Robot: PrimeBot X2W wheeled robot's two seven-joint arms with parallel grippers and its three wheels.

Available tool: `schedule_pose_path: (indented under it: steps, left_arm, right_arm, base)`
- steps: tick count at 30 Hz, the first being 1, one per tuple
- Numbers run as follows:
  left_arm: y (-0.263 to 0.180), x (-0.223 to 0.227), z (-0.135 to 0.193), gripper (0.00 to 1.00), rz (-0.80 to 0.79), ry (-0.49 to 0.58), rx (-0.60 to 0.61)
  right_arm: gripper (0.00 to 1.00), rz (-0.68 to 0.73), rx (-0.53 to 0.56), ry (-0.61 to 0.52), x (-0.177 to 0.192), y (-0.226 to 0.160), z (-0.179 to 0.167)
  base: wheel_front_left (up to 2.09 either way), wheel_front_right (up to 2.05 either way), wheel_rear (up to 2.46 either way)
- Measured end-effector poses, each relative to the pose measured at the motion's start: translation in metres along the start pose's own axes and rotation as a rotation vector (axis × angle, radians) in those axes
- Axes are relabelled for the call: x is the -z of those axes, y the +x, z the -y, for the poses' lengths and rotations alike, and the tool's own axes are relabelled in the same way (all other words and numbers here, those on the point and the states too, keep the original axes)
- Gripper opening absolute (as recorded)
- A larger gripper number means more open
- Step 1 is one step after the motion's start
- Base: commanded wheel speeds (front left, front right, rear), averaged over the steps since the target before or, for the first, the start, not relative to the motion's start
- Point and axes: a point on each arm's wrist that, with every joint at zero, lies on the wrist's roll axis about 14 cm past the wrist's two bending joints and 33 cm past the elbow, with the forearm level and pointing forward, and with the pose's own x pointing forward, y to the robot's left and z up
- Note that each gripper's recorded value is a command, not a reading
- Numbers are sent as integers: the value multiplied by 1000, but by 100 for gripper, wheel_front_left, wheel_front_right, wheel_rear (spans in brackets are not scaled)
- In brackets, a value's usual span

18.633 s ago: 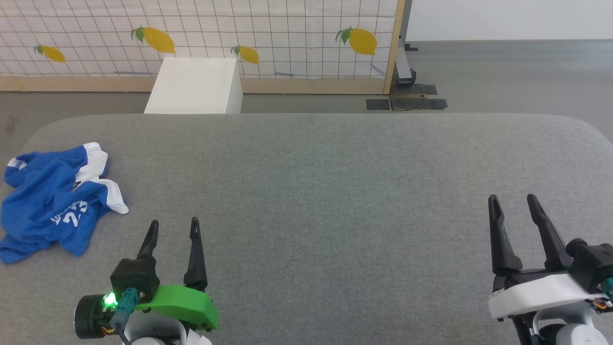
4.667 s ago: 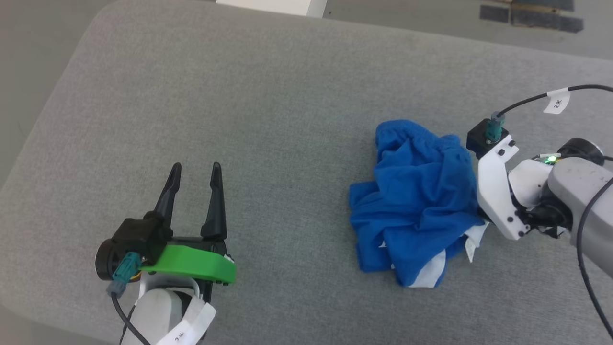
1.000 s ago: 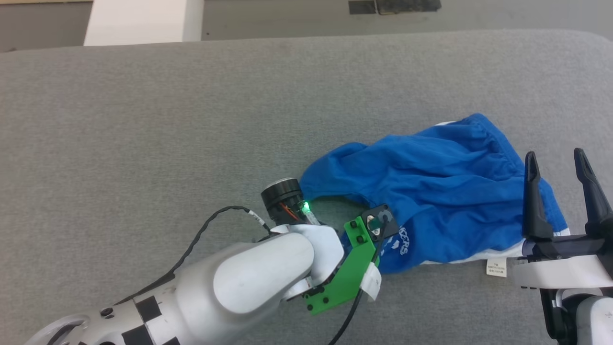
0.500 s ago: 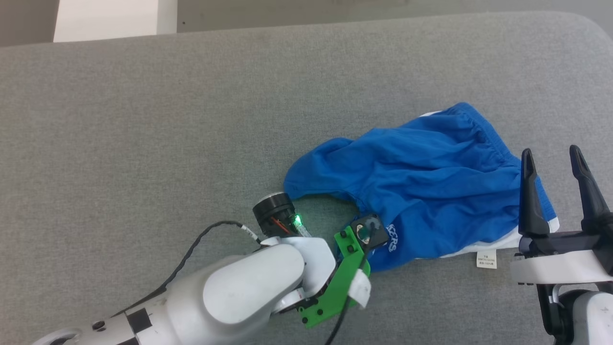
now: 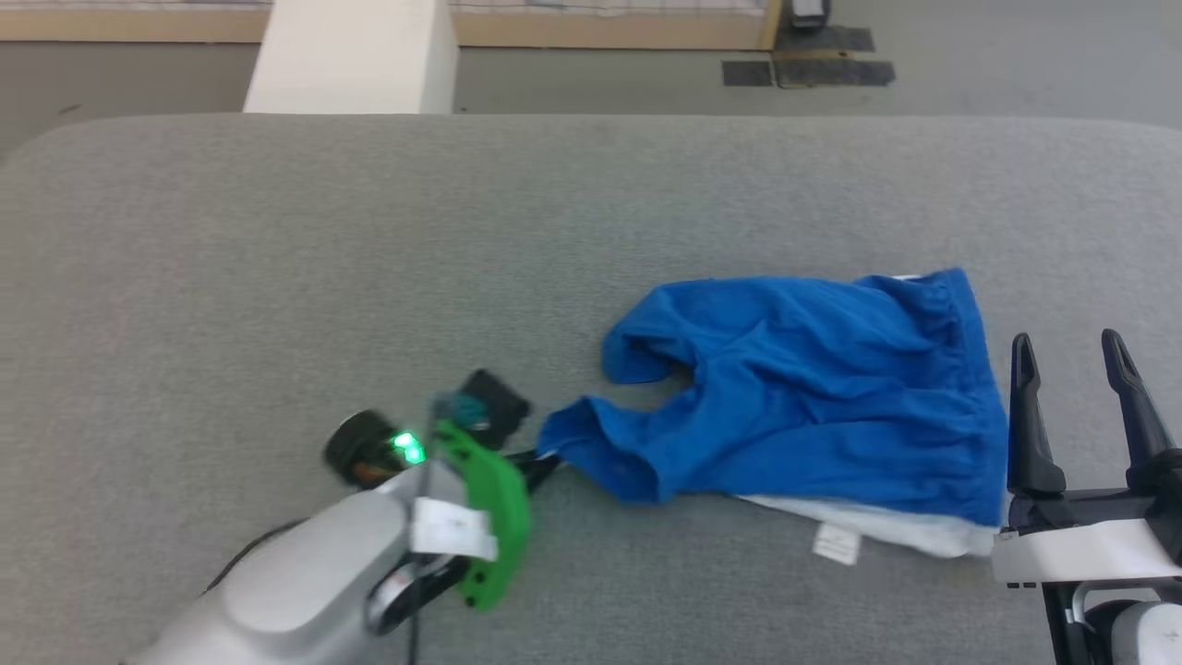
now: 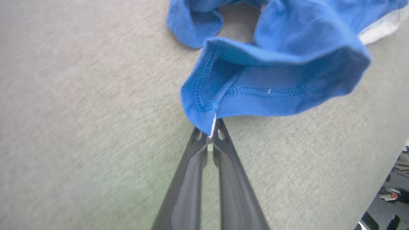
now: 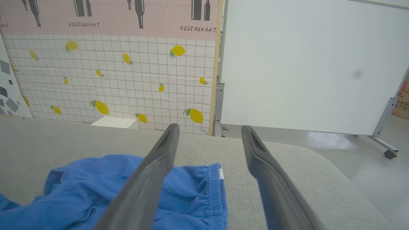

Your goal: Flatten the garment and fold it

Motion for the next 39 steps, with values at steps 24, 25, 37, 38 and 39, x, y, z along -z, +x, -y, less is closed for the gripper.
schedule_pose_path:
  steps: [24, 25, 37, 38, 39]
  left_arm:
    - [-88, 29, -64, 100, 219, -162, -394]
    - [-89, 16, -59, 100, 252, -140, -378]
    - [-79, -105, -64, 100, 269, 199, -234]
    - [-73, -106, -66, 100, 224, 232, -222]
    - [-65, -108, -67, 100, 185, 252, -206]
  right_arm:
    - [100, -1, -73, 30, 0, 0, -26]
    - [100, 4, -74, 32, -3, -1, -27]
    - [100, 4, -83, 43, -3, -2, -30]
    - [100, 5, -78, 42, -3, -1, -29]
    - [100, 3, -70, 40, -2, 0, -26]
  base:
    - [0, 0, 0]
    - [0, 0, 0]
    - [0, 0, 0]
    - [0, 0, 0]
    - [0, 0, 0]
